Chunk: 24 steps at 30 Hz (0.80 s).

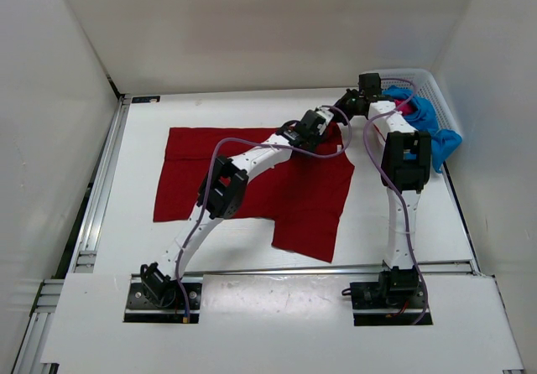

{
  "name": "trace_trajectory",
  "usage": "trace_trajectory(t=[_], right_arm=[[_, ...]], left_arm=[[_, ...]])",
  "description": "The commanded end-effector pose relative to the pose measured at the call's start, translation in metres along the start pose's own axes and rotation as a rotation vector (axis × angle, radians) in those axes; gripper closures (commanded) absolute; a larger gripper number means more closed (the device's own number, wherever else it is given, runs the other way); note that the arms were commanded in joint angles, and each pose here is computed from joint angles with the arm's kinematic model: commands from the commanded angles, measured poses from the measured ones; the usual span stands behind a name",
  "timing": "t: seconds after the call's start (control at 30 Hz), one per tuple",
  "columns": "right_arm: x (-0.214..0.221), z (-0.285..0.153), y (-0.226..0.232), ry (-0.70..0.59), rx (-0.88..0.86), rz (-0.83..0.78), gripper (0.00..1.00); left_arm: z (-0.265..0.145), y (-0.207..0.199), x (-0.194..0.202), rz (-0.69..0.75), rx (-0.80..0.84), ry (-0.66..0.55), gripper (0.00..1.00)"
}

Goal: Fold and stack the t-shirts
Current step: Fold the flattened tshirt in 1/3 of the way

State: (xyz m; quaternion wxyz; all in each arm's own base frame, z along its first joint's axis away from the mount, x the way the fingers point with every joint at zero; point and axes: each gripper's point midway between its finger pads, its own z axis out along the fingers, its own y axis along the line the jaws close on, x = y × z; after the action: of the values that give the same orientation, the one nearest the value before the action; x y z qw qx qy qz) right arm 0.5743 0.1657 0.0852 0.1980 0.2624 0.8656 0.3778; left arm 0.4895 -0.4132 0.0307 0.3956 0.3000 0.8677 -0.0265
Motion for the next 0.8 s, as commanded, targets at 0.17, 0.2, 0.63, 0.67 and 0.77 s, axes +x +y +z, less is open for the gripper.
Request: trace_trajectory(t=[0.17,0.2,0.63,0.67,0.77], right_arm=[[-0.005,-0.004,0.007,-0.004,-0.032,-0.029,1.0],[-0.005,-0.004,0.007,-0.004,-0.033,-0.029,1.0],[-0.002,-0.005,0.003,0.001,-0.025,-0.043,1.0],[-0.002,-0.005,0.003,0.001,-0.025,-0.043,1.0],[-0.002,-0.005,0.003,0.001,-0.025,-0.043,1.0]], left_arm=[[-0.045,0.005,-0.029,-0.013,0.029,-0.05,0.48],[-0.048,0.006,-0.033,-0.016,0.03,-0.059,0.48],[-0.07,0.005,-0.058,-0.024,0.046,-0.117,0.45],[-0.07,0.005,-0.059,-0.024,0.046,-0.117,0.44],[-0.07,0.005,-0.054,-0.021,0.046,-0.107,0.45]])
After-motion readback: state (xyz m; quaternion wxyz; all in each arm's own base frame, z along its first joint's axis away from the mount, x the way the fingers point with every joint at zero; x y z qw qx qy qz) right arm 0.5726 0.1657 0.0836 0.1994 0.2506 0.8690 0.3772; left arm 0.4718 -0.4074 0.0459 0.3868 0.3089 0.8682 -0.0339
